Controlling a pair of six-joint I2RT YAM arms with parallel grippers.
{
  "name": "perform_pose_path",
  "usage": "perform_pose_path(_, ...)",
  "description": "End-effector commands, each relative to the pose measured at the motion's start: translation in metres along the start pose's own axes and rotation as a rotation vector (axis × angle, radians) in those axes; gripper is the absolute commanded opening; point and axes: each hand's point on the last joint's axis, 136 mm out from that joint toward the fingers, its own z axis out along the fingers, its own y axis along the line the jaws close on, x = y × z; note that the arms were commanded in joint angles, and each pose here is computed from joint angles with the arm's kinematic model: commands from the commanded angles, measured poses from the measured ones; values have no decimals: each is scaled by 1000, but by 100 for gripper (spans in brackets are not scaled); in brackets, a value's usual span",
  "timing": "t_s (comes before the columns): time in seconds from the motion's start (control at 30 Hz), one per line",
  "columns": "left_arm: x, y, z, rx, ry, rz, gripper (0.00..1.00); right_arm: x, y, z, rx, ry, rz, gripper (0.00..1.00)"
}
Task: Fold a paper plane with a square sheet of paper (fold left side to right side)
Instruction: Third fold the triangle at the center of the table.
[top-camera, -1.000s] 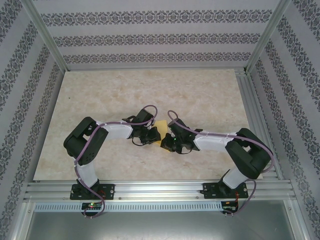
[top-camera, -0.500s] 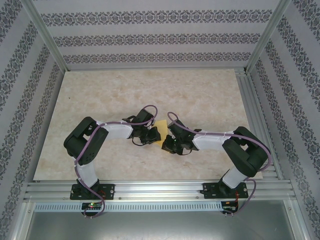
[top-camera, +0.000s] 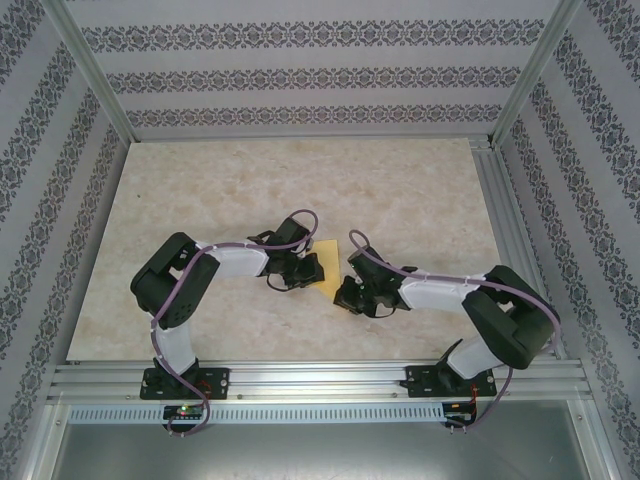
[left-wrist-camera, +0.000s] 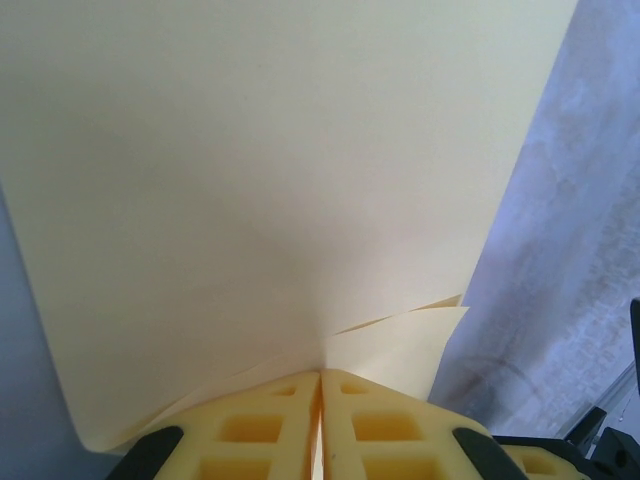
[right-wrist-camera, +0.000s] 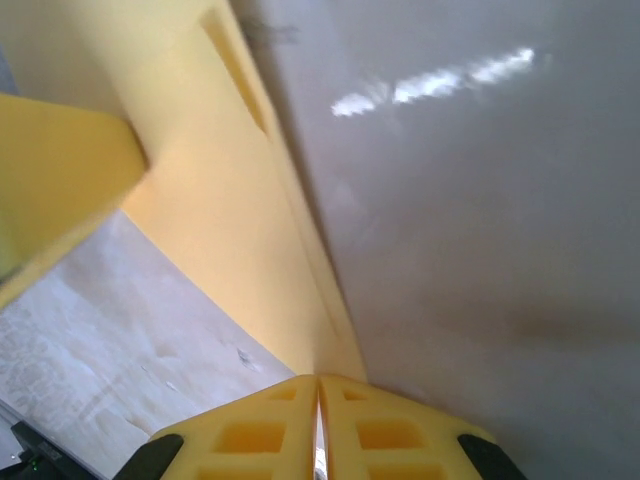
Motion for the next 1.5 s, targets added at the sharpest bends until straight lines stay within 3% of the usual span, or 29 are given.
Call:
perform_pose_path(0.0, 12, 41, 18, -141, 26, -28, 13, 17, -49, -6, 139, 37, 85, 11)
perform_pose_path(0.13, 12, 40, 18, -139, 26, -26, 13, 10, -44, -15, 95, 8, 66, 12)
perform_pose_path(0.33, 11, 36, 16, -134, 23, -23, 13, -10, 23, -43, -89, -63, -71, 14)
perform_pose_path(0.5, 11, 35, 16, -130, 21, -21, 13, -19, 41, -39, -116, -74, -91, 16)
perform_pose_path(0.77, 10, 34, 15, -128, 19, -17, 13, -19, 34, -5, -66, -12, -77, 14)
perform_pose_path(1.0, 8, 27, 14, -107, 15, -13, 13, -6, -2, 9, 71, 51, -57, 14)
perform_pose_path(1.3, -15, -20, -24, -18, -63, 75, 18, 1, -43, 8, 207, 71, -22, 11)
perform_pose_path(1.47, -5, -32, -30, 37, -51, 70, 13, 2, -46, 11, 213, 76, -20, 11)
